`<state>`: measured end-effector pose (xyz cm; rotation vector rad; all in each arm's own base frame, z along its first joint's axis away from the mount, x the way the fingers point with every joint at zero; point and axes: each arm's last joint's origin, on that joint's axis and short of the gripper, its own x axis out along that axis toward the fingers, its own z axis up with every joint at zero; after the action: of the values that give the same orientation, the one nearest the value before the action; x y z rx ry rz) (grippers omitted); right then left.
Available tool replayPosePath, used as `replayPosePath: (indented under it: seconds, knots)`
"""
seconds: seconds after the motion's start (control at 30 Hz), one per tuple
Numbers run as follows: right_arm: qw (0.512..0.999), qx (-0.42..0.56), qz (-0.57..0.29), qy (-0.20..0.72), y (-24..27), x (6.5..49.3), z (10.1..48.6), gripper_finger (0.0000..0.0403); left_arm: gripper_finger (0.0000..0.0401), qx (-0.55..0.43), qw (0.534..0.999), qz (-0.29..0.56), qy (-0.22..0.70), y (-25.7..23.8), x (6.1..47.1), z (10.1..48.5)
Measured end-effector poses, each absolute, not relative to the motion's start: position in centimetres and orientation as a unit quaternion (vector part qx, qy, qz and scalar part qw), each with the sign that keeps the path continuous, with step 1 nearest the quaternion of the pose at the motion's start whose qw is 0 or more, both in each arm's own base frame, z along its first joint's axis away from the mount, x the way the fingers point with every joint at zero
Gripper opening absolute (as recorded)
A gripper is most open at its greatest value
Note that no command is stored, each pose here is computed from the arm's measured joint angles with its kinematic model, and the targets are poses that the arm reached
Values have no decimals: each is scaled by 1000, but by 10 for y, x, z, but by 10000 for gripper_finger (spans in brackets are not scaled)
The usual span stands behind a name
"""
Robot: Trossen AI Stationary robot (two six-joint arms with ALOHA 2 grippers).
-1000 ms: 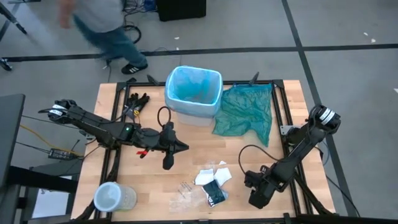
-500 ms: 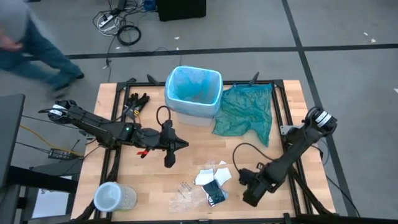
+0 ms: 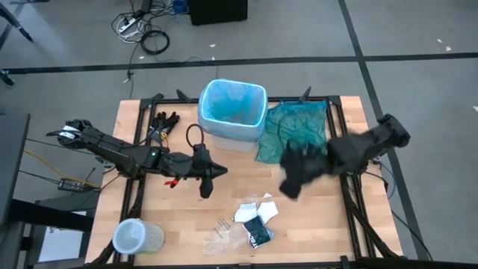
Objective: Place trash/remove bag and relplace
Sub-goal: Put the transparent plastic into the trash bin
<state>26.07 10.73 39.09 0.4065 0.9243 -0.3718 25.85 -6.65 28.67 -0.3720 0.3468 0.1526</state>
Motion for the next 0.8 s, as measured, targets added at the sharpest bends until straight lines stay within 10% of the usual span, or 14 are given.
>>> replayPosePath:
  seconds: [0.37, 0.8]
  knots:
    - [929, 178, -227, 234, -6, 286, 478, 0, 35, -183, 969, 80, 143, -63, 255, 296]
    - [927, 174, -214, 253, -97, 349, 436, 0, 35, -183, 971, 96, 121, -56, 247, 307]
